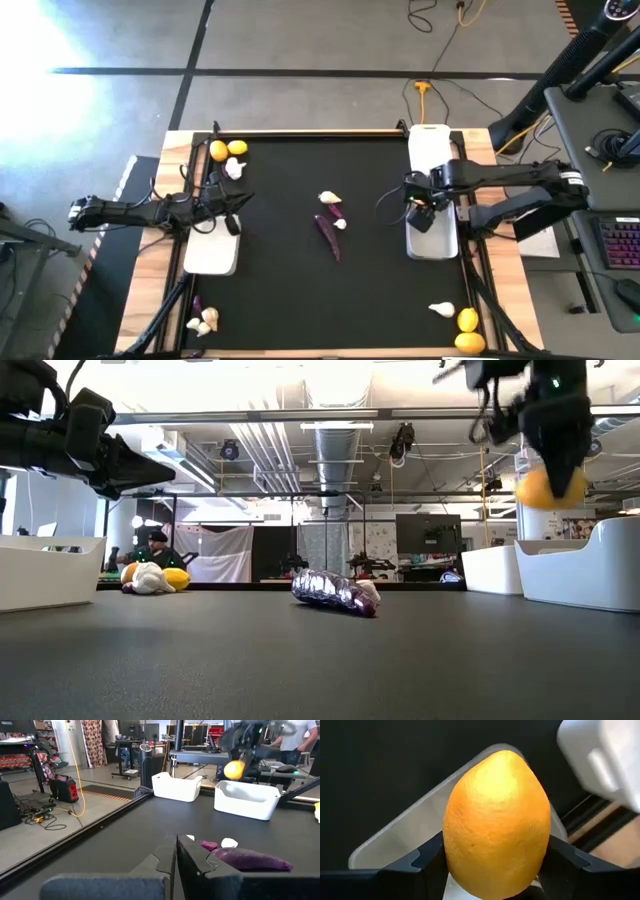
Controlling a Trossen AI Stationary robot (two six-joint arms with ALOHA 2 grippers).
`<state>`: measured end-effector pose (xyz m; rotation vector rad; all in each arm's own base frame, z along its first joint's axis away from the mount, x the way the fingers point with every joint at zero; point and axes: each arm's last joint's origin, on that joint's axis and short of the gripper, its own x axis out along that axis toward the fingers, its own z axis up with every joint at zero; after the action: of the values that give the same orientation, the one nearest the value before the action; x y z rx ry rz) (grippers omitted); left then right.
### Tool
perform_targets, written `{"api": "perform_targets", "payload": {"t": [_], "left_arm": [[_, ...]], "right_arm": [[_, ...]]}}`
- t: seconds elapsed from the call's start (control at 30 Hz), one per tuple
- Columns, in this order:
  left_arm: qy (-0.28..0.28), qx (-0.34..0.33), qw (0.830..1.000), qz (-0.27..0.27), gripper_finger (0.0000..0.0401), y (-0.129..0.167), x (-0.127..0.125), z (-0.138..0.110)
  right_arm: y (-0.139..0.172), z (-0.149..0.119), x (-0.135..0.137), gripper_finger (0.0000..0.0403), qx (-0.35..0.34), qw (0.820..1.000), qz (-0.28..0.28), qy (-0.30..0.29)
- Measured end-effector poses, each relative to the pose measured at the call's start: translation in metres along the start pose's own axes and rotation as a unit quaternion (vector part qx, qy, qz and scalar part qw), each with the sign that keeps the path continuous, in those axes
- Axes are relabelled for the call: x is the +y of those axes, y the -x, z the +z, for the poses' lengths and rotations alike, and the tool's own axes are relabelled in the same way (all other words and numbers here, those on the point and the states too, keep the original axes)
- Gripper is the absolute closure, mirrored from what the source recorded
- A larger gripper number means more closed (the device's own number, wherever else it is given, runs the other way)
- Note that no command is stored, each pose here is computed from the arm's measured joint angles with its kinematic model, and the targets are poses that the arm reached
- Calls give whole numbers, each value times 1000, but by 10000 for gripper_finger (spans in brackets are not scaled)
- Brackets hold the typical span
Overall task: Sort produce into baskets
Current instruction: Put the lemon into the gray bin
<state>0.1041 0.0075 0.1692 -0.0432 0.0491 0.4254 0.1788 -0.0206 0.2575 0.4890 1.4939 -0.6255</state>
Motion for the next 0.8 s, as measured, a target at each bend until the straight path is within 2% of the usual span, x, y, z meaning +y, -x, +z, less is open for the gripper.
{"api": "perform_targets", "payload": {"t": [0.13, 0.27, 0.43, 0.63, 0.8], "left_arm": [[0, -1, 1000, 0, 401, 0, 0, 0], [0, -1, 1000, 0, 401, 0, 0, 0], [0, 0, 1000, 0, 401, 0, 0, 0], [0, 0, 1000, 0, 401, 0, 0, 0], [0, 0, 1000, 0, 401, 0, 0, 0]], "right_arm": [[-37, -4, 2, 174, 45, 999, 18, -8], [-68, -9, 1, 165, 78, 997, -1, -4], [-88, -7, 4, 152, 91, 996, -11, 15], [-87, -2, 7, 115, 96, 994, -10, 44], [-57, 4, 10, 91, 103, 994, -19, 32]]}}
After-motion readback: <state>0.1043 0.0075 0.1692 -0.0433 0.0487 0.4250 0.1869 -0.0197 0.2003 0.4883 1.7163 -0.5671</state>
